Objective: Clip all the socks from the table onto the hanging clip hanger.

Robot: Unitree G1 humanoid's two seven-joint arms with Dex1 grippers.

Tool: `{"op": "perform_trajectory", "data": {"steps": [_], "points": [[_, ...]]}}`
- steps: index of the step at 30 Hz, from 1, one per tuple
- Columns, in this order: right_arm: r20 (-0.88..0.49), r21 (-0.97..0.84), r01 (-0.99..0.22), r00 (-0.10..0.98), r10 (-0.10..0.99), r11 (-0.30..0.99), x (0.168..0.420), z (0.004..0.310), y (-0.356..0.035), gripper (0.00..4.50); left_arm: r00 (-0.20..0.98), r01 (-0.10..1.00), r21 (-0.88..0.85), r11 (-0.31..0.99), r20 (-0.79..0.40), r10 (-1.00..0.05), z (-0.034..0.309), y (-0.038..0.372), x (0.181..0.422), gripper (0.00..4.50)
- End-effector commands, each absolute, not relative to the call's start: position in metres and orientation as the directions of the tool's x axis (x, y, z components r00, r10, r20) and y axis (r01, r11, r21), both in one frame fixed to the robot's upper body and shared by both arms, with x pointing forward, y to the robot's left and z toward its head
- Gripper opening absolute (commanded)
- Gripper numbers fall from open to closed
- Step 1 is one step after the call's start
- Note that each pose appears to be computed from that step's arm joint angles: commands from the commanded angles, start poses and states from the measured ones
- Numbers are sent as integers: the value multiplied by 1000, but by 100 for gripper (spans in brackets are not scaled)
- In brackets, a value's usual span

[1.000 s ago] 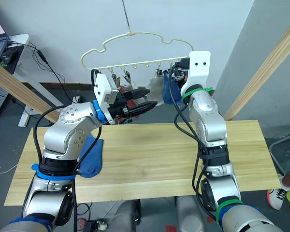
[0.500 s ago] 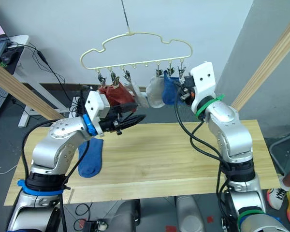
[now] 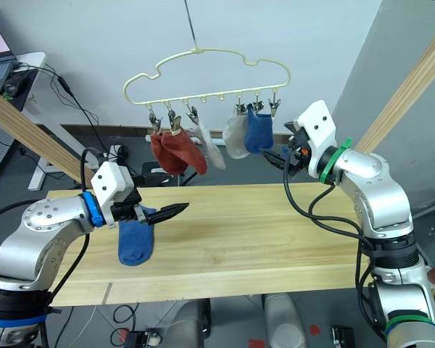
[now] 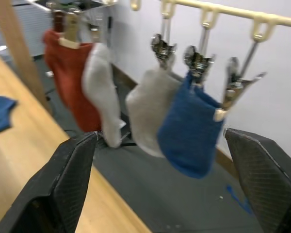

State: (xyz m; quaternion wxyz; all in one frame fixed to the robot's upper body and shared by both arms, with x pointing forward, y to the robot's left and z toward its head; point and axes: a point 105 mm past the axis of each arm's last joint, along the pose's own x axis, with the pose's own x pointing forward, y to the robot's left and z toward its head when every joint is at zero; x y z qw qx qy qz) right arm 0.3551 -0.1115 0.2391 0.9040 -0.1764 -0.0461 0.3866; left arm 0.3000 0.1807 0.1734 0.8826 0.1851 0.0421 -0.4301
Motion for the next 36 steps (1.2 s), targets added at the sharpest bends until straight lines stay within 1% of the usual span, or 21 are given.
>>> {"op": "perform_trajectory", "data": {"steps": [1, 6, 12, 22, 30, 36], "points": [[-36, -391, -702, 658, 752, 596, 347, 249, -110, 445, 626, 769, 334, 545, -222, -747, 184, 183, 292, 450], [-61, -402, -720, 637, 768, 565, 342, 243, -111, 445, 619, 775, 337, 534, -232, -751, 184, 186, 286, 450], [-86, -434, -744, 595, 799, 508, 335, 239, -114, 445, 643, 755, 376, 537, -261, -720, 181, 198, 282, 450], [-40, -441, -775, 521, 853, 453, 328, 237, -115, 445, 668, 732, 390, 559, -247, -702, 180, 203, 284, 450], [-36, -448, -761, 540, 841, 470, 336, 230, -120, 445, 696, 704, 395, 590, -217, -685, 180, 204, 288, 450], [-27, -433, -757, 554, 832, 489, 339, 226, -123, 445, 699, 702, 385, 599, -210, -683, 179, 204, 286, 450]]}}
